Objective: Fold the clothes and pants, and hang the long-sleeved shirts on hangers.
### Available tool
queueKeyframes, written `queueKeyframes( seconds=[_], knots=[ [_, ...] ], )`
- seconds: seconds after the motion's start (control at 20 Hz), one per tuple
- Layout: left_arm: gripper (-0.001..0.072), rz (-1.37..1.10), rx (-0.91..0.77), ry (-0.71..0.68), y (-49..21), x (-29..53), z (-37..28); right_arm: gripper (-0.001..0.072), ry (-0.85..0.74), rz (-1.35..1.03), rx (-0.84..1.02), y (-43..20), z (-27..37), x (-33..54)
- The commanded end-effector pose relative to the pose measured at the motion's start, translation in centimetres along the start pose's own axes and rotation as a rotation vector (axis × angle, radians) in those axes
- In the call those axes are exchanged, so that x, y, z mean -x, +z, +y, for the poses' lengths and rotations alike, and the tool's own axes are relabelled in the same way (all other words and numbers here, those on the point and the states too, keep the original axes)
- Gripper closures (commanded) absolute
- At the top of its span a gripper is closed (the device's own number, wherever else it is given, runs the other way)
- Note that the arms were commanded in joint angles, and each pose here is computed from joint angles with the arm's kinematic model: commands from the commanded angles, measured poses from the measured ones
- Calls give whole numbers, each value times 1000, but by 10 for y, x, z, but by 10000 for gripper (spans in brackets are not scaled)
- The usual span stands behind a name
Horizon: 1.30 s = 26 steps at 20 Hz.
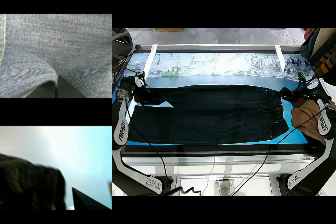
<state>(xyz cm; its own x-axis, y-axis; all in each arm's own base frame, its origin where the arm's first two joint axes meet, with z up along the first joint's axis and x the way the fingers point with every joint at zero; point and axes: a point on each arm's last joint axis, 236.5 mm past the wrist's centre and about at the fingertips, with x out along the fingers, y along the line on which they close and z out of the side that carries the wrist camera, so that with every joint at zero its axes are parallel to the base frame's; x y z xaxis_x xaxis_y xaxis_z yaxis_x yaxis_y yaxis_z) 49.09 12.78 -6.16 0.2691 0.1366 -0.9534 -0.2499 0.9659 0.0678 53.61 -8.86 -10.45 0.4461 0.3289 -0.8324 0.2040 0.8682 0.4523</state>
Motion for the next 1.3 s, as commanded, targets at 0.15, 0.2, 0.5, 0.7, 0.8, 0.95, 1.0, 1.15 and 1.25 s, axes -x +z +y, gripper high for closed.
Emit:
queueKeyframes(
  seconds=[0.15,0.2,0.5,0.7,0.8,0.95,1.0,1.15,1.25],
  knots=[
    [686,-18,2,-16,4,2,-6,586,97,-35,12,9,26,-17],
    [686,-25,2,-23,6,5,-9,684,108,-34,22,10,34,-15],
    [687,-345,54,-52,98,112,-16,684,134,-208,120,80,81,55],
    [688,-583,100,-77,152,192,-15,684,150,-291,130,109,104,84],
    [689,-529,19,8,139,180,-10,684,129,-288,137,109,98,82],
    [688,-242,-9,141,64,89,7,684,52,-264,146,103,79,75],
    [688,-163,1,142,37,58,5,684,30,-255,136,101,72,73],
    [687,-79,81,130,-9,7,0,684,-26,-242,144,95,54,64],
    [687,-43,100,132,-26,-5,-1,684,-38,-248,133,94,48,58]
  ],
)
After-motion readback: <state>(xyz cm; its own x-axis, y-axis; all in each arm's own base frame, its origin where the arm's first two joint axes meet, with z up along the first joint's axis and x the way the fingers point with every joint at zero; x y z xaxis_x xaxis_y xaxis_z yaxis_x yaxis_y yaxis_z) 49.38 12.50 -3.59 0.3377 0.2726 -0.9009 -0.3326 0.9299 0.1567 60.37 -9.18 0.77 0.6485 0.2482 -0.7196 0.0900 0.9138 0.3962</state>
